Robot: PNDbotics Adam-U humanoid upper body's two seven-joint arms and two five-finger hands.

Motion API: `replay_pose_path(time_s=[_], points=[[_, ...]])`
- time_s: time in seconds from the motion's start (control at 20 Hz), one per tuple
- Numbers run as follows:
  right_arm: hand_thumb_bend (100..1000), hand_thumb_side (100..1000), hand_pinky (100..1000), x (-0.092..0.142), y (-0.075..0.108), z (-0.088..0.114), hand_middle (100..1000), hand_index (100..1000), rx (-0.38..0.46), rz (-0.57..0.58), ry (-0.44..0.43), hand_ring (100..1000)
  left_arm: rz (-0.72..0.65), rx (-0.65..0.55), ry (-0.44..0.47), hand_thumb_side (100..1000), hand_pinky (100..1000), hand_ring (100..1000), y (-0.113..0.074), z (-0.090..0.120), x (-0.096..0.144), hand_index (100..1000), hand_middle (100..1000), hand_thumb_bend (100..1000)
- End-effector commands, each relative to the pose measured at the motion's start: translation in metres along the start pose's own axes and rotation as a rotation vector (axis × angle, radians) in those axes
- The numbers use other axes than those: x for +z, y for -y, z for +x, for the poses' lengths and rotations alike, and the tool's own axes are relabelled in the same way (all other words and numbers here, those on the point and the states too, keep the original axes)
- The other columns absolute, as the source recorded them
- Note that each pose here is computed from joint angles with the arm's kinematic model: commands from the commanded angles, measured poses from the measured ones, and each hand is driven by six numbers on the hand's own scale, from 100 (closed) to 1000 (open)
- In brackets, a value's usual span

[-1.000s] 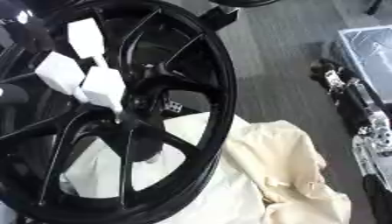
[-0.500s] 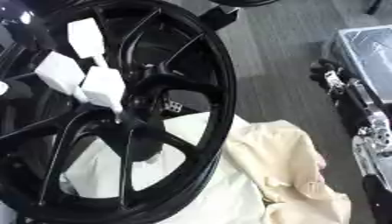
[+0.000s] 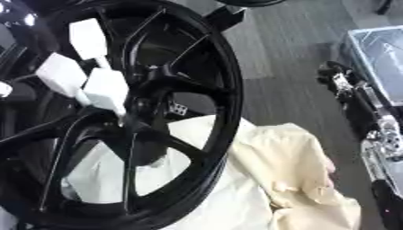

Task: Pull the pin out of the wheel hub.

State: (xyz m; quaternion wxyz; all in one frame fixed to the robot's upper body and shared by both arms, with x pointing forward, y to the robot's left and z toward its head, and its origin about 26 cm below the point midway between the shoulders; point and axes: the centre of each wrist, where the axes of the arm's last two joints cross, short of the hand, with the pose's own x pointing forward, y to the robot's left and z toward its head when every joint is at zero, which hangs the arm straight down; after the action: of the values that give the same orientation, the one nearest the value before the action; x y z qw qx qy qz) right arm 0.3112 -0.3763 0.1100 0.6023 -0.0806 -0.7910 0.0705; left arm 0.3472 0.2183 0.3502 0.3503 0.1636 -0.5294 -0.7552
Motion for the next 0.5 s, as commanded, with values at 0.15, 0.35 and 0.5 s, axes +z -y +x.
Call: replay_pose_path(time_s=[0.15,0.35,0.5], points=[[100,694,1000,-0.0027,0.0042,0.0061,792,899,0.022,0.002,0.016,868,0.014,-0.022,-0.024,325,734,690,-0.0064,-0.0005,0.0047,804,695,481],[100,693,1000,-0.0025,0.0046,0.0062,792,899,0.024,0.001,0.017,868,0.008,-0.023,-0.026,328,734,689,-0.0053,-0.0018,0.0020,803,694,477],[100,695,1000,-0.0026,0.0045,0.0062,792,899,0.023,0.001,0.017,868,0.008,-0.023,-0.025,329,734,688,-0.0053,-0.0020,0.0008,802,693,471]])
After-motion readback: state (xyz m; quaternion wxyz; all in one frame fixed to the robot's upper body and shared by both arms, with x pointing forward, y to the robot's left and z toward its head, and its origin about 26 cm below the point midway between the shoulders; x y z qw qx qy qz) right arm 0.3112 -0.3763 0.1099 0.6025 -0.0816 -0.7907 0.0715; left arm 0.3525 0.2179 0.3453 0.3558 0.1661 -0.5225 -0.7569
